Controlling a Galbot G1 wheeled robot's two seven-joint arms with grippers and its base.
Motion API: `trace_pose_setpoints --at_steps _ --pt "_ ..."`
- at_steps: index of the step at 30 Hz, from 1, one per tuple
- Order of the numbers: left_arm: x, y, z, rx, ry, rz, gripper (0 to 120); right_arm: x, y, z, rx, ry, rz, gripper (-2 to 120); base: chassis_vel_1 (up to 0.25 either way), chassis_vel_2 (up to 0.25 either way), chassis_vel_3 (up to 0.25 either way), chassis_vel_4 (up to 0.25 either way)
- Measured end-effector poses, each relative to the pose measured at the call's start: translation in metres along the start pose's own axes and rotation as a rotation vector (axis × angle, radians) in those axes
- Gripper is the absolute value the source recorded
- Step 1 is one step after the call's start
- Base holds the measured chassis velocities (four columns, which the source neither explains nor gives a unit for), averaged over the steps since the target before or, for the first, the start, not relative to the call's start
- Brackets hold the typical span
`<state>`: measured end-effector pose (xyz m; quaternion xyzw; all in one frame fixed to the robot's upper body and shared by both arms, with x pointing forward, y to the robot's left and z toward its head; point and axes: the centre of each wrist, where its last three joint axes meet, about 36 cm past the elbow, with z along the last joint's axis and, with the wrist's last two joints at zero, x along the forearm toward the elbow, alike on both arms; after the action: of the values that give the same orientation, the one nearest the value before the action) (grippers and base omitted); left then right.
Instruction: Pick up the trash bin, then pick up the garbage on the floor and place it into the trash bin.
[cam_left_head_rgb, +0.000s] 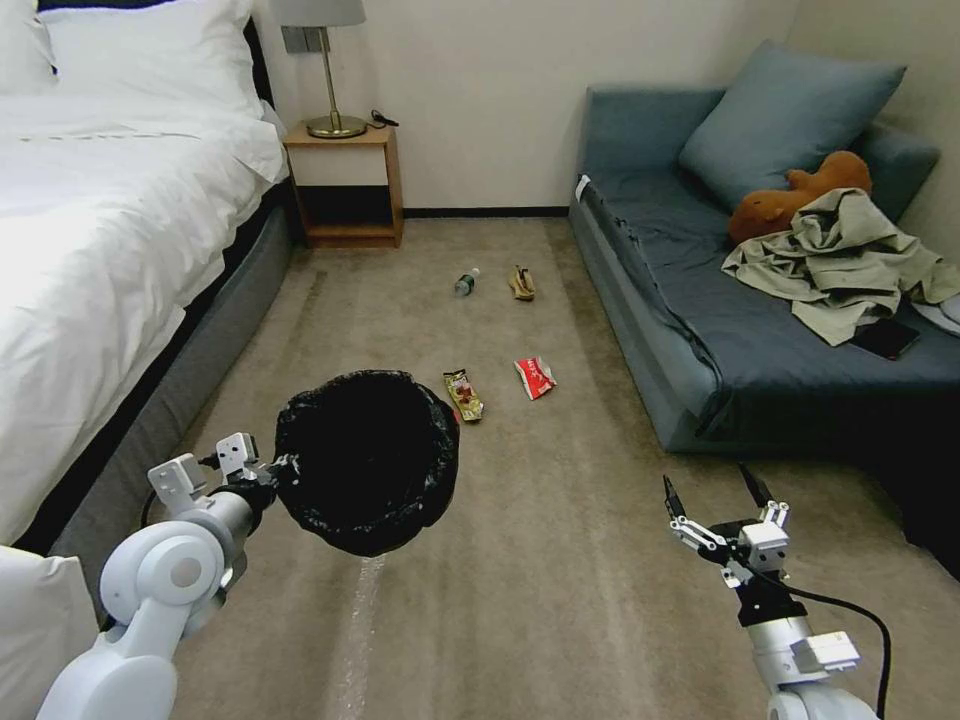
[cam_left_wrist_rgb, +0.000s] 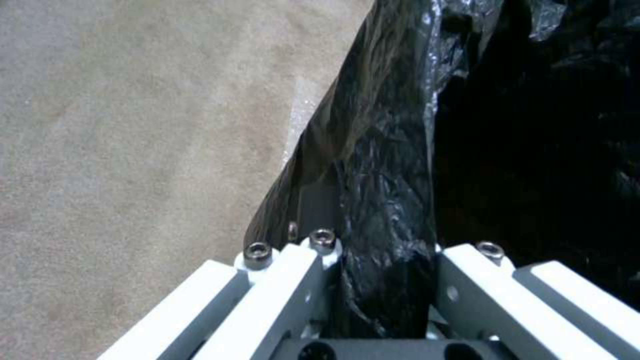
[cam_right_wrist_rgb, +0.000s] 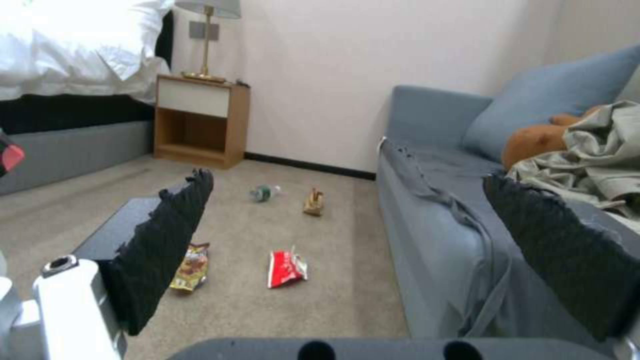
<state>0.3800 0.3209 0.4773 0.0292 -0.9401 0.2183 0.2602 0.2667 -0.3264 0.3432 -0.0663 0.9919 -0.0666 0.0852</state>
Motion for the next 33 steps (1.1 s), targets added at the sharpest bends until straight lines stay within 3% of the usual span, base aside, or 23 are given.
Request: trace_pose_setpoints --at_steps 33 --pt "0.0004 0.0003 0.0011 0.003 -0.005 0.004 3 0.0007 -0.0022 0.0027 -0.005 0.004 0.006 100 -0.011 0.012 0.01 -0.013"
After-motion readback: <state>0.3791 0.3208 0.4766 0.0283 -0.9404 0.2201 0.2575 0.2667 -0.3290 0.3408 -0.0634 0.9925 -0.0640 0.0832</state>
